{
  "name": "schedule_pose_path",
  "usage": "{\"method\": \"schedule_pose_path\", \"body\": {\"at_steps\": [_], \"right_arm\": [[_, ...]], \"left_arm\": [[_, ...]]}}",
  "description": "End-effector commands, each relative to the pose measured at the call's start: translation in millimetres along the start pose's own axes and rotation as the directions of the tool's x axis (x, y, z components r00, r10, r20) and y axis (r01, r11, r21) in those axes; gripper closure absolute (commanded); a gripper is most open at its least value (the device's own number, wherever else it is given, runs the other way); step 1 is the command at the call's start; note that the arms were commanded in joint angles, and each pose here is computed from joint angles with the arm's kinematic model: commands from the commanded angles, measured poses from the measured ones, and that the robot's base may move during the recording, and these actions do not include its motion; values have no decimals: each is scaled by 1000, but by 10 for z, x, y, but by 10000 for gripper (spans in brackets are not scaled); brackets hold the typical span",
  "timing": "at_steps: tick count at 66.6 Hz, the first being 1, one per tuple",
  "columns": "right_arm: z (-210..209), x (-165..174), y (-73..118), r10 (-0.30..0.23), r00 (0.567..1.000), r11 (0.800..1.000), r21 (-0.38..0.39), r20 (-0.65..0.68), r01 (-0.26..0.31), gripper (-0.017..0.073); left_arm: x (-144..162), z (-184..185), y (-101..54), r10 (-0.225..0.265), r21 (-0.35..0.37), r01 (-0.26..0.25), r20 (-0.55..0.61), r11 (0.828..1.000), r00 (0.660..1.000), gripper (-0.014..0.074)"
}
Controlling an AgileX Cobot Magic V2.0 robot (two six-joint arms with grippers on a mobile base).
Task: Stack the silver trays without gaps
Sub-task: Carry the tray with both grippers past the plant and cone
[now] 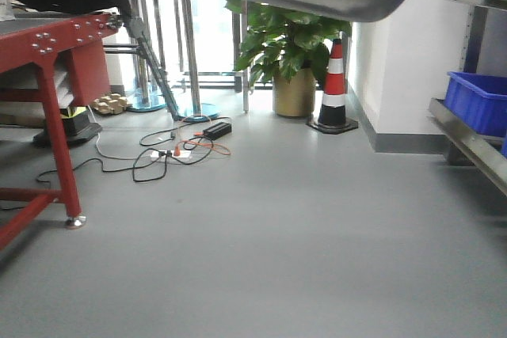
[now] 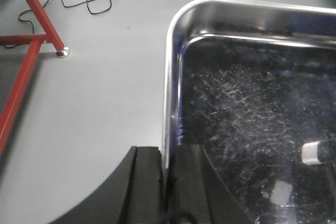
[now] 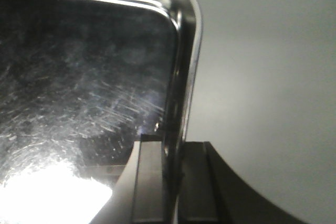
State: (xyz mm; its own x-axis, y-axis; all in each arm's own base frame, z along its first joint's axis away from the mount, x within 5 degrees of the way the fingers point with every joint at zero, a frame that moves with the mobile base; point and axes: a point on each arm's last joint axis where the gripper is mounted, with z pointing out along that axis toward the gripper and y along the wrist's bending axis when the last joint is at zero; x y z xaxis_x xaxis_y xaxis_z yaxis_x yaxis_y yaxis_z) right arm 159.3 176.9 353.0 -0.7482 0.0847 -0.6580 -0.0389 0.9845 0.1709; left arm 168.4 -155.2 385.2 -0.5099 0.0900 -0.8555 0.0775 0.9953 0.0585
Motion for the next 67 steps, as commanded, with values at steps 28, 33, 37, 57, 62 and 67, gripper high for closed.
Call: {"method": "schedule_pose_path", "body": {"at_steps": [28,33,37,57,62,67], "right_arm": [[-34,-45,57,-29,998,997,-69,47,32,582],[-36,-49,68,-29,998,996,-81,51,33,582],[-37,-53,80,-28,998,995,-94,56,33,582],[-54,-87,164,-22,995,982,-184,93,39,582],[-59,-95,186,-20,994,977,-208,103,41,582],[-66,-104,211,-18,993,971,-236,114,44,582]], "left_arm": [[-55,-24,5,20,-4,-20,52,1000,998,610],[-55,-24,5,20,-4,-20,52,1000,998,610],[-55,-24,5,20,-4,-20,52,1000,998,610],[-57,-24,6,21,-4,-21,53,1000,998,610],[-58,-24,6,22,-5,-21,55,1000,998,610],[-60,-24,7,23,-6,-22,56,1000,998,610]]}}
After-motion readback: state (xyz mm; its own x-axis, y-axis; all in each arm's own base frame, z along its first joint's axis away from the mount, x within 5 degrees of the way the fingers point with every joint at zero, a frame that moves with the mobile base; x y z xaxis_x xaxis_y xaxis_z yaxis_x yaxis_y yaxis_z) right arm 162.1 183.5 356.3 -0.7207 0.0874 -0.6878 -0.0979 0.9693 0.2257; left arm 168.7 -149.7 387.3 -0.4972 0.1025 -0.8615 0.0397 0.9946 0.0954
